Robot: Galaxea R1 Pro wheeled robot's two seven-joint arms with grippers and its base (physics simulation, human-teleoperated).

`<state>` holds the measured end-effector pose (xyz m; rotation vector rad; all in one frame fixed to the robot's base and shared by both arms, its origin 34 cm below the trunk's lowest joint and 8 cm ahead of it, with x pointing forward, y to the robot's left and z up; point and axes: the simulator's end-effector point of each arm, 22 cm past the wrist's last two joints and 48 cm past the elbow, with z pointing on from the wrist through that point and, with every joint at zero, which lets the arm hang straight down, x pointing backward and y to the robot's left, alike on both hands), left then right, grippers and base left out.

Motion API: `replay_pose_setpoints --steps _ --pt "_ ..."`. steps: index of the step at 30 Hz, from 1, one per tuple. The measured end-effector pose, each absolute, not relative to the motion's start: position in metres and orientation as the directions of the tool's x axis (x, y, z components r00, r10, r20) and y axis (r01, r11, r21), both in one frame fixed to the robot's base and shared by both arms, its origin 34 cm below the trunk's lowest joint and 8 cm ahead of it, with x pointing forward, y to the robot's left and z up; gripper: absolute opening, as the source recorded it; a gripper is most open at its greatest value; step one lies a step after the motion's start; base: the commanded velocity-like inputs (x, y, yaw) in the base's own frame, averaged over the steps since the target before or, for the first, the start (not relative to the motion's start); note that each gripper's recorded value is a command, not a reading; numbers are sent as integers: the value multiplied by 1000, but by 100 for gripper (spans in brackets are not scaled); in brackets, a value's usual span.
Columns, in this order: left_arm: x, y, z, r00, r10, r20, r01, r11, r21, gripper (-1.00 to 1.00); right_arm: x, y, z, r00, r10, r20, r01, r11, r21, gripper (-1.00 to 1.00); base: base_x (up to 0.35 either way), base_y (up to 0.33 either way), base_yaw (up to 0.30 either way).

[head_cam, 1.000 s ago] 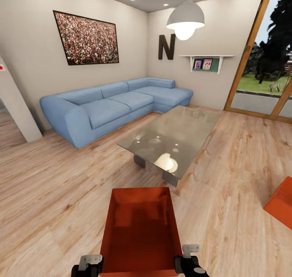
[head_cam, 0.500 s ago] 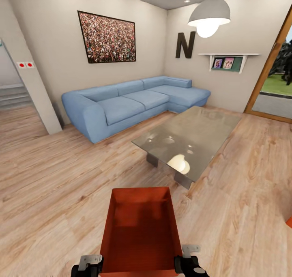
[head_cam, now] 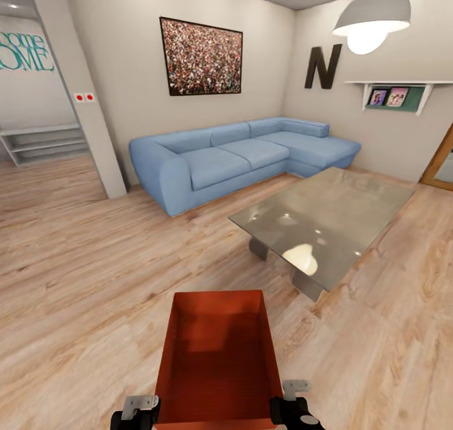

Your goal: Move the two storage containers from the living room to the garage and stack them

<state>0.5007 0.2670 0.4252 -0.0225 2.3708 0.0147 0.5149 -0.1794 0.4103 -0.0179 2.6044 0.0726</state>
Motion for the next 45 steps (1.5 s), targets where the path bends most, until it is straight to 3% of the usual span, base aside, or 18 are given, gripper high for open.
replay_pose_setpoints --steps 45 --pt "496 267 420 -727 -12 -686 -21 1000 4 -100 510 -179 405 -867 1 -499 -27 998 49 -100 0 0 282"
